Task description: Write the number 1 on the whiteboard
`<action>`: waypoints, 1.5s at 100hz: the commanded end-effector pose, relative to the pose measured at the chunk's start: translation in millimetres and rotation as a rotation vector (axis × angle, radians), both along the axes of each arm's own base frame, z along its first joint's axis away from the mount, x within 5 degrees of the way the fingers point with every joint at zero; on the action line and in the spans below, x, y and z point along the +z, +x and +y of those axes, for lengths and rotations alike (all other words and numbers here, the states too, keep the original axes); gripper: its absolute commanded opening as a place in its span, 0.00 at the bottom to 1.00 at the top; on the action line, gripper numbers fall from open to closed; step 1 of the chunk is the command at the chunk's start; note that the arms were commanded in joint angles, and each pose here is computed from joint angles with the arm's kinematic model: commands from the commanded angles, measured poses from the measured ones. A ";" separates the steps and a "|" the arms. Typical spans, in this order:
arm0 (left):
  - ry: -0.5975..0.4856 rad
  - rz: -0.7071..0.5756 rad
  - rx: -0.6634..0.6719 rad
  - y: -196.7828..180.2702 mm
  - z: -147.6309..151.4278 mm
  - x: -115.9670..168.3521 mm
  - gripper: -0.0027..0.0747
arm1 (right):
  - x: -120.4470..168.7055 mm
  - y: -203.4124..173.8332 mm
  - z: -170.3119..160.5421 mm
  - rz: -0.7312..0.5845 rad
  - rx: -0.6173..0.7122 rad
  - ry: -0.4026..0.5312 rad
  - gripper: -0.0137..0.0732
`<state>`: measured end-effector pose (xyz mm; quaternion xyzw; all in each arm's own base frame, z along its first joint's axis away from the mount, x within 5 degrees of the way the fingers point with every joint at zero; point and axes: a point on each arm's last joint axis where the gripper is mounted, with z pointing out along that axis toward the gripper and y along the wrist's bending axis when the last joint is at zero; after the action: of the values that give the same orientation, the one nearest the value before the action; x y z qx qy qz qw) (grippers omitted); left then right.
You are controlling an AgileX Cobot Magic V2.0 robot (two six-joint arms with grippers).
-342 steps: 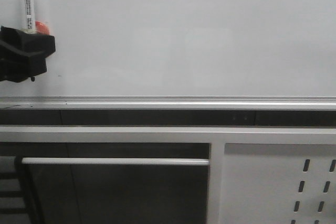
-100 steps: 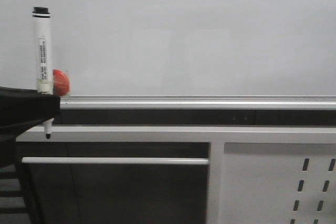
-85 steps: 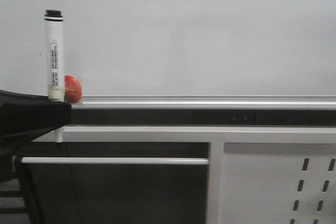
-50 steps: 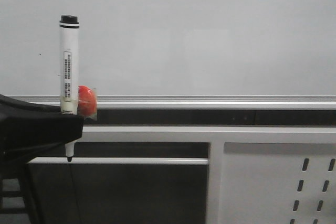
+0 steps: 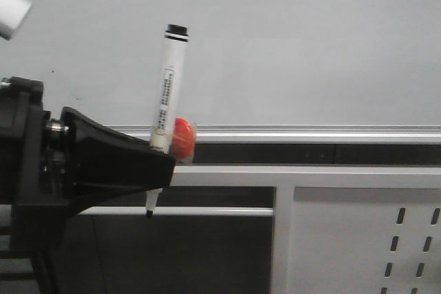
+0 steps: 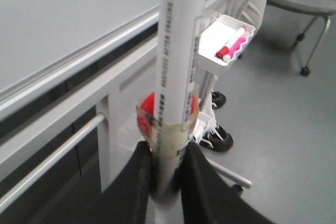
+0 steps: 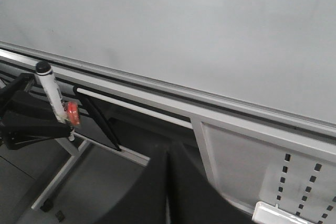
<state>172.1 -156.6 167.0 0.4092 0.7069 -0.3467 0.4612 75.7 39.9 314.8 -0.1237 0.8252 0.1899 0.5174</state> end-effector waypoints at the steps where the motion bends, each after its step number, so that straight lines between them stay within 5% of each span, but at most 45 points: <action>1: -0.030 -0.016 -0.061 4.2 -9.0 18.9 0.01 | 13.2 2.6 1.1 -0.046 0.004 0.031 0.07; 25: 0.099 -0.107 -0.052 7.8 -4.6 41.4 0.01 | 18.5 9.1 5.3 -0.028 0.076 0.045 0.07; 52: 0.206 -0.100 -0.073 3.1 1.0 49.1 0.01 | 26.7 44.6 9.3 0.145 0.213 0.109 0.07; 91: 0.232 -0.097 -0.097 1.3 1.6 46.9 0.01 | 13.3 83.4 10.9 0.341 0.286 0.256 0.39; 112: 0.250 -0.124 -0.143 -0.8 0.8 47.7 0.01 | 1.2 100.3 23.0 0.452 0.363 0.350 0.39; 150: 0.280 -0.224 -0.192 7.0 -4.1 62.9 0.01 | -30.4 121.8 63.3 0.594 0.444 0.318 0.39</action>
<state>178.0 -155.3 211.3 0.5667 0.6745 -0.2281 0.4145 192.1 95.1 271.1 -0.1594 0.8685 0.4276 0.1935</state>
